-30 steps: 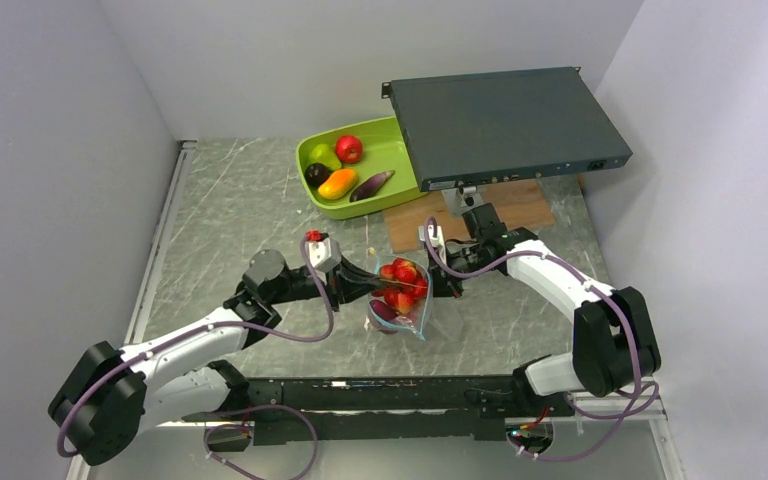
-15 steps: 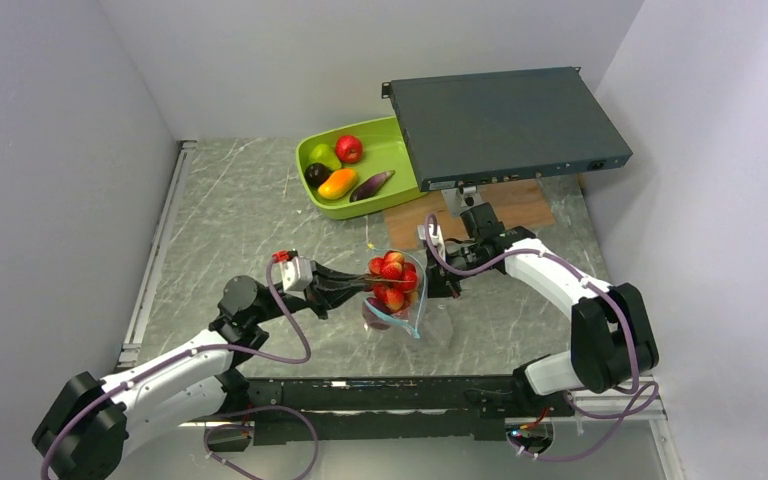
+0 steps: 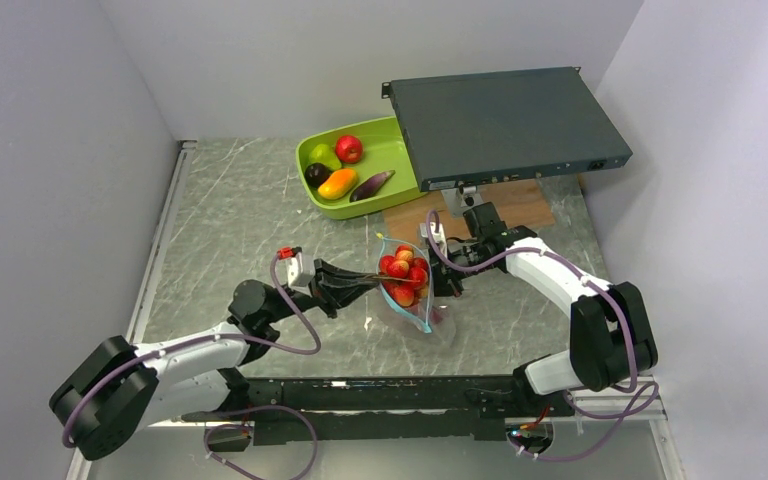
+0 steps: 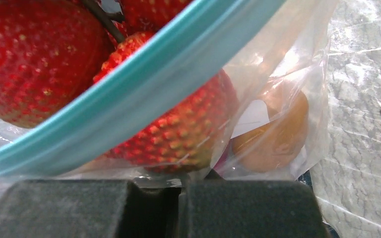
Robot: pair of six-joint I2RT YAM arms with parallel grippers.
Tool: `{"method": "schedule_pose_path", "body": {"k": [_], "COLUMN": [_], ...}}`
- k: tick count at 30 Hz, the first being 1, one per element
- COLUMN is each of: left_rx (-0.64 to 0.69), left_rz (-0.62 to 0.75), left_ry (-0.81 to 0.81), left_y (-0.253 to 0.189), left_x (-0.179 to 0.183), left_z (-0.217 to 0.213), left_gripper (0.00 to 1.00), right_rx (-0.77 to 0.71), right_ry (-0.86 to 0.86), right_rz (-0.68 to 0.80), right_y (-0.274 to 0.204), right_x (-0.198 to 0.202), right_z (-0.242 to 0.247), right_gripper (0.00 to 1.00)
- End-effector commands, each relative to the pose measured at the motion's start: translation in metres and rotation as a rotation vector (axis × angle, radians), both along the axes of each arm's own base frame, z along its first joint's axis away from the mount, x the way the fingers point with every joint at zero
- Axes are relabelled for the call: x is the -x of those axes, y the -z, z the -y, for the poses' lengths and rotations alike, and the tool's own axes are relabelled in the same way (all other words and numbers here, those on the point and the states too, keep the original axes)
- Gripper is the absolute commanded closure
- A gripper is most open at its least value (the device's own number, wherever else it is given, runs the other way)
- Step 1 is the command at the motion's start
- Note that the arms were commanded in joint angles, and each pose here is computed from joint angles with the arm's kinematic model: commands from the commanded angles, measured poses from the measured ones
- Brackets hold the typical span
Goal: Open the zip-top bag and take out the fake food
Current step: Pick up the fake fruit from the zipper food storage bag.
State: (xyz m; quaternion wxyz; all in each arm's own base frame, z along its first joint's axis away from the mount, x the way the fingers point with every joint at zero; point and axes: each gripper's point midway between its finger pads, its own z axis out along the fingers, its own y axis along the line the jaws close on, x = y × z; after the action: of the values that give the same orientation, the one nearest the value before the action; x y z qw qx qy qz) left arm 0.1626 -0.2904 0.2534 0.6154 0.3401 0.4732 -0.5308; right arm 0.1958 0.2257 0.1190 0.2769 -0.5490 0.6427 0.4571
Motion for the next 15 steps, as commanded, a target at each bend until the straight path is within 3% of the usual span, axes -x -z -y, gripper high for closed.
{"method": "schedule_pose_path", "body": {"k": [1, 8, 15], "left_rx": [0.175, -0.002, -0.013], "left_rz": [0.126, 0.175, 0.175], "left_ry": [-0.010, -0.139, -0.170], "left_y": [-0.059, -0.063, -0.067], "left_x": [0.009, -0.001, -0.004], "left_z": [-0.010, -0.022, -0.027], "left_gripper": [1.00, 1.00, 1.00], "right_rx": [-0.051, -0.038, -0.032], "right_ry": [-0.019, -0.017, -0.023], "right_rz": [0.042, 0.051, 0.067], "right_y": [-0.014, -0.012, -0.011], "right_x": [-0.007, -0.008, -0.007], "right_z": [-0.005, -0.004, -0.003], "right_gripper": [1.00, 1.00, 1.00]}}
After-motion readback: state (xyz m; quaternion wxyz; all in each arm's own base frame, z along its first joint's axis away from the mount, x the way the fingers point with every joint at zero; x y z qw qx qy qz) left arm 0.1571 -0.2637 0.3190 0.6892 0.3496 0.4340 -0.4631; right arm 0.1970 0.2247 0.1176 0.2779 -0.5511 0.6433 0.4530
